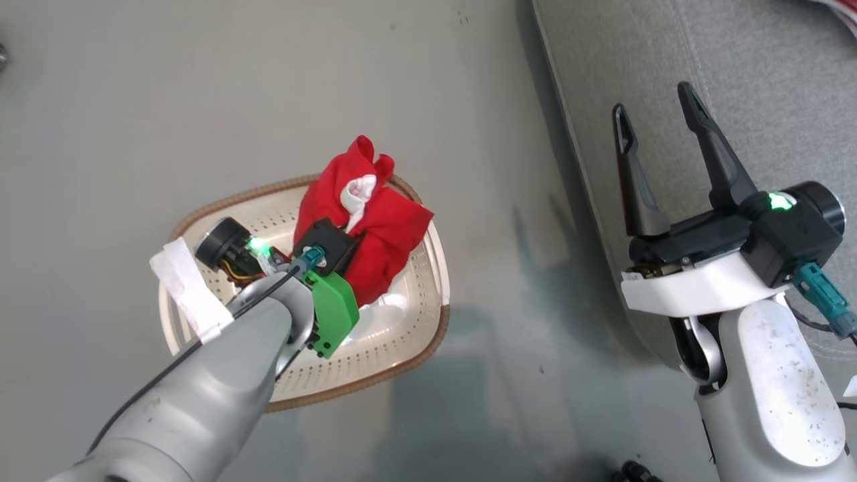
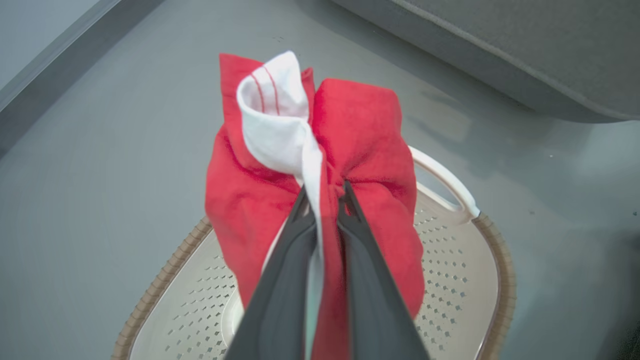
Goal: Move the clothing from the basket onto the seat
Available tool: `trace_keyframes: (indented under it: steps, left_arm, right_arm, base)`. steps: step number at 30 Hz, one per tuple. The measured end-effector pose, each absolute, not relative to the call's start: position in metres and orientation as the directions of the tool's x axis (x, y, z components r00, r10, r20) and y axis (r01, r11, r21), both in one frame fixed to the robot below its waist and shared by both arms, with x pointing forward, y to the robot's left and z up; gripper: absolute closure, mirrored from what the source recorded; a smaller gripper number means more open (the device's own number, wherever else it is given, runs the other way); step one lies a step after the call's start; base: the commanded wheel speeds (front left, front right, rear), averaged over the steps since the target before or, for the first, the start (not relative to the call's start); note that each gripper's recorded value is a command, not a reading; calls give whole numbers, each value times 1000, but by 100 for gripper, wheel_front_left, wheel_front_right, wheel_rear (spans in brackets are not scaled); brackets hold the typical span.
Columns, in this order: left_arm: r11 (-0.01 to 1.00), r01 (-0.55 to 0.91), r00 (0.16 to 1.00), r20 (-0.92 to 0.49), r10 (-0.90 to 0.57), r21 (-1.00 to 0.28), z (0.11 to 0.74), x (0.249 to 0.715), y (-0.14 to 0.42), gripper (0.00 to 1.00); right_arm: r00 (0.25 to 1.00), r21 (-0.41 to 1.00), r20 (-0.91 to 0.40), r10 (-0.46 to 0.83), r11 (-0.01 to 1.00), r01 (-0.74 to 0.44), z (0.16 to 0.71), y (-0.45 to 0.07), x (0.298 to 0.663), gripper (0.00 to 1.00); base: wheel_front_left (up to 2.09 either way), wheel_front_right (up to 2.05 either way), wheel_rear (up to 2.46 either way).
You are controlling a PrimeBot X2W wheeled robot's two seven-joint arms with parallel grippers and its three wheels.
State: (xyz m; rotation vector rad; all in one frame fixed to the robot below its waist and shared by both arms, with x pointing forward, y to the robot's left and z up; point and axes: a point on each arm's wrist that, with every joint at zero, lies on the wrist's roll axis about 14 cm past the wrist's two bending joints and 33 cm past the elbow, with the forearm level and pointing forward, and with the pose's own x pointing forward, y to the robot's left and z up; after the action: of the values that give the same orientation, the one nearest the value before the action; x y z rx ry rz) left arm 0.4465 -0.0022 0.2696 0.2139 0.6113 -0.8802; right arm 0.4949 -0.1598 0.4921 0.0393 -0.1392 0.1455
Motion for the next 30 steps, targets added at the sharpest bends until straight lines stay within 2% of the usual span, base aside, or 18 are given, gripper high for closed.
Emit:
trace_keyframes:
  steps: [14,21,30]
  left_arm:
    - [742,670,704,-289,-648,-31,392,457,4,100]
    - [770,638,764,-128,-633,-2,455,459,7,100]
    - [789,613,787,64,-614,33,528,450,10,100]
  right_arm:
    - [969,48,188,163,983,-174,527,-147,459,0]
    - [962,51,211,174,981,-189,541,-141,442,0]
    - [951,55,241,192,976,-211,556,-133,423,0]
  base:
    - [0,0,0]
    - [0,0,0]
    - [0,0,0]
